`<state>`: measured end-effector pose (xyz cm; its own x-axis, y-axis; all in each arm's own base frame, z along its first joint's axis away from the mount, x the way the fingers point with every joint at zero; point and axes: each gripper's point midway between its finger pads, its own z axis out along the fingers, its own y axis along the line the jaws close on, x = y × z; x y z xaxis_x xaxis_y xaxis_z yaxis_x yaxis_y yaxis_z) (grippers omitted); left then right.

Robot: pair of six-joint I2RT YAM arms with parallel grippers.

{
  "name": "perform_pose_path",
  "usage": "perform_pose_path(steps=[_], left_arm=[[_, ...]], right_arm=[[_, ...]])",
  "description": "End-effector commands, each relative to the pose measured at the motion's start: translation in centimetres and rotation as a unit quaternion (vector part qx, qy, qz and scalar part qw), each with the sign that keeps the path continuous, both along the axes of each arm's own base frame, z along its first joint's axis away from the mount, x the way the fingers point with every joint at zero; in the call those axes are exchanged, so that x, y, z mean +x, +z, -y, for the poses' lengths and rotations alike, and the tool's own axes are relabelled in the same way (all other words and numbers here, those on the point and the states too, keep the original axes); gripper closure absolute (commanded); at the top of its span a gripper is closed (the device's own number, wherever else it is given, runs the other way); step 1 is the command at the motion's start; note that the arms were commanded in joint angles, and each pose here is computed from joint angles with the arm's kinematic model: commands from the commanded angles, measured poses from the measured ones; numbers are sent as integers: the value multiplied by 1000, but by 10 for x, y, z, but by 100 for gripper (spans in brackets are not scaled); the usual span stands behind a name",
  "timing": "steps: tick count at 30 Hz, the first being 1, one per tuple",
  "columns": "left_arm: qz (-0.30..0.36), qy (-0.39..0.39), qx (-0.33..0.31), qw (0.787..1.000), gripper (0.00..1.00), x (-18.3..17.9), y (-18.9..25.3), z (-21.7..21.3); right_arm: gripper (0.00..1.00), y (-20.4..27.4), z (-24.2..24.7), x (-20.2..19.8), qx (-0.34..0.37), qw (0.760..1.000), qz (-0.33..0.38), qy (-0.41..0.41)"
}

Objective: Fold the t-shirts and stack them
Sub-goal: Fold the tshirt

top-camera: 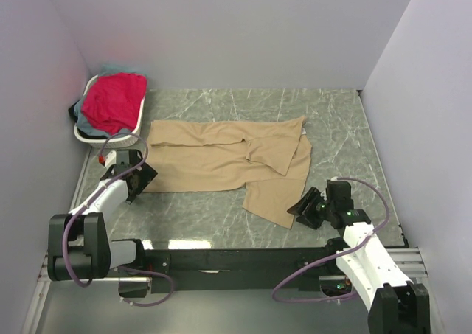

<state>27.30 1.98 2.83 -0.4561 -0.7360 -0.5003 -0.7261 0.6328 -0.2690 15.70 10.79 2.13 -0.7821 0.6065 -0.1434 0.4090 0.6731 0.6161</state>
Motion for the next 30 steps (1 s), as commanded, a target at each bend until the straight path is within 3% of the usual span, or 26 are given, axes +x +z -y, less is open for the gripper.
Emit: perform_pose_path(steps=[1, 10, 12, 14, 21, 22, 24, 26, 30], left_arm=[[14, -7, -1, 1000, 8, 9, 2, -1], [17, -5, 5, 1000, 25, 15, 3, -5], [17, -6, 5, 1000, 30, 16, 2, -5], [17, -8, 5, 1000, 36, 16, 1, -5], [16, -11, 5, 1000, 65, 18, 0, -5], [16, -11, 5, 1000, 76, 18, 0, -5], [18, -13, 6, 1000, 89, 20, 3, -5], [20, -16, 3, 1000, 98, 21, 6, -3], [28, -19, 1, 999, 99, 23, 15, -2]], right_arm=[[43, -15, -3, -10, 2, 1000, -24, 1], [49, -20, -21, -13, 8, 999, -36, 26], [58, -22, -24, -13, 5, 999, -38, 29], [59, -22, -24, -12, 4, 999, -37, 28], [91, -16, -23, -7, -6, 999, -24, 29], [93, -13, -23, -4, -5, 999, -17, 29], [100, -1, -23, 3, -7, 1000, 6, 29], [100, 18, -25, 13, 1, 999, 45, 32], [100, 44, -20, 26, -16, 996, 85, 23]])
